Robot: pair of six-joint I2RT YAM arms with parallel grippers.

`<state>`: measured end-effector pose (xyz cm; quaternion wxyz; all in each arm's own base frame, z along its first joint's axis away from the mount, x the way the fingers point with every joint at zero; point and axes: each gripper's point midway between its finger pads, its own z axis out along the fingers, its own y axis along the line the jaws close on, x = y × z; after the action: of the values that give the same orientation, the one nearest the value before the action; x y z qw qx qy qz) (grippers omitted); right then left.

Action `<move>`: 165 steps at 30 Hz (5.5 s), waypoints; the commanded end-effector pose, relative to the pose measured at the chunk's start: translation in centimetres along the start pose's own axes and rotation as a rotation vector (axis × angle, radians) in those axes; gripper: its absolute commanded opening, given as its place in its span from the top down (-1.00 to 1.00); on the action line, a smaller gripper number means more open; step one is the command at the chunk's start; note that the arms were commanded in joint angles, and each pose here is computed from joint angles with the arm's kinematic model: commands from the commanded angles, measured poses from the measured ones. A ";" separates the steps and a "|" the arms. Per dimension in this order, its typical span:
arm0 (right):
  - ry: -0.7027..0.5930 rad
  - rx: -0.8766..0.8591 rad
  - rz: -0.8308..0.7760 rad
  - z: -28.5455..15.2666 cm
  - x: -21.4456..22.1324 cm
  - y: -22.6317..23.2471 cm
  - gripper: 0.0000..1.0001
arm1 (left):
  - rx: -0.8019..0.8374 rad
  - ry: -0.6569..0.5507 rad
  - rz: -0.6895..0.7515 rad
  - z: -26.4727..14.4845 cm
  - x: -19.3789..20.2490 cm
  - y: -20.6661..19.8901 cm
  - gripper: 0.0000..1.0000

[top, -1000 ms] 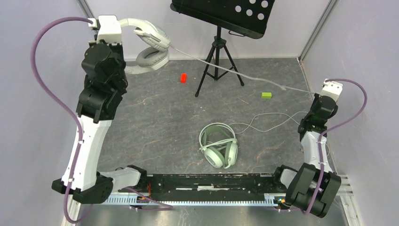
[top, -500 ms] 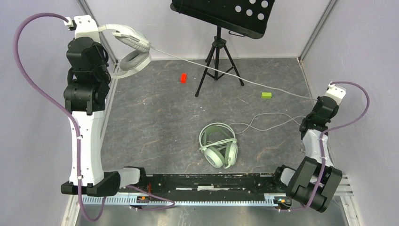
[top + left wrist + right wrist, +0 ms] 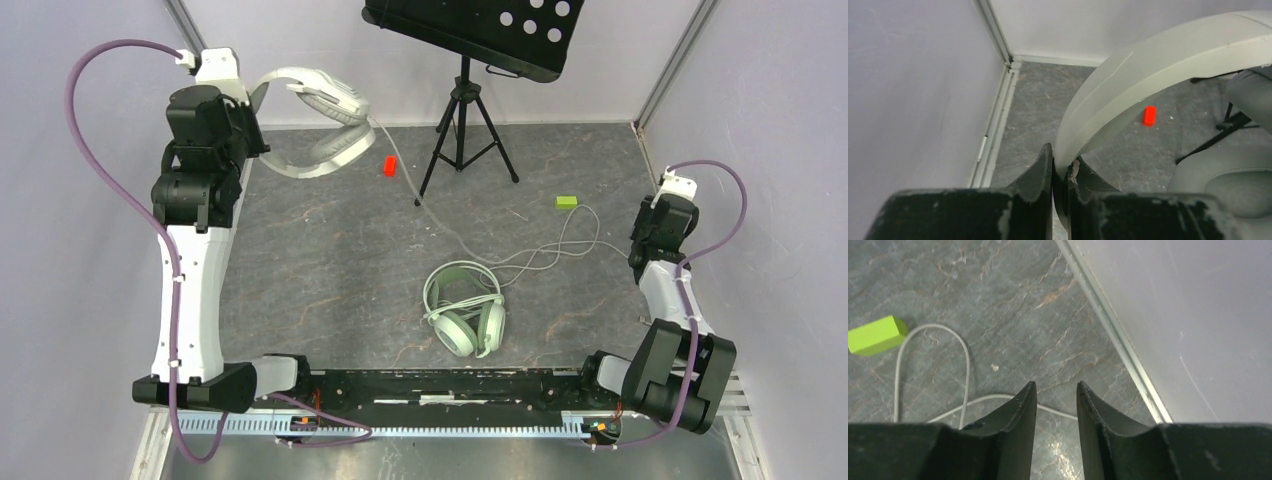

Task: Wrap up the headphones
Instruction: Wrap the headphones cable around the headphones.

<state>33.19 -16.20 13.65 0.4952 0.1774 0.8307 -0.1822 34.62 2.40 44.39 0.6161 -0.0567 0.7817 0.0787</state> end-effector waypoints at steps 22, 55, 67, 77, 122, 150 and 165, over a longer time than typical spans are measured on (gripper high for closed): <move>-0.667 -1.350 -0.042 -25.4 -9.5 24.8 -0.12 | 0.697 0.058 -0.111 -6.3 2.0 -12.5 0.96; -0.880 -1.453 -0.336 -36.8 -5.1 28.7 -0.34 | 0.902 0.096 -0.091 -10.0 5.0 -15.8 0.96; -0.954 -1.667 -0.256 -41.5 -4.9 26.6 -0.35 | 0.907 0.083 -0.107 -9.8 4.7 -16.0 0.96; -1.045 -1.629 -0.163 -43.3 -8.0 23.3 -0.38 | 0.893 0.088 -0.098 -9.4 5.0 -16.0 0.95; -0.998 -1.531 -0.302 -37.4 0.0 28.3 1.00 | 1.279 0.075 -0.092 -15.3 1.5 -19.8 0.96; -1.112 -1.396 -0.223 -35.6 -8.2 30.3 0.89 | 1.553 0.309 0.348 -22.6 12.2 -26.3 0.95; -1.028 -1.337 -0.226 -32.6 -10.1 30.3 0.78 | 1.393 0.416 0.563 -20.4 16.8 -25.5 0.95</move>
<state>26.20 25.01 30.76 0.7845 -0.3518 0.4454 0.2498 16.04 -27.43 32.22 0.3100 0.5149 0.7281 -0.3297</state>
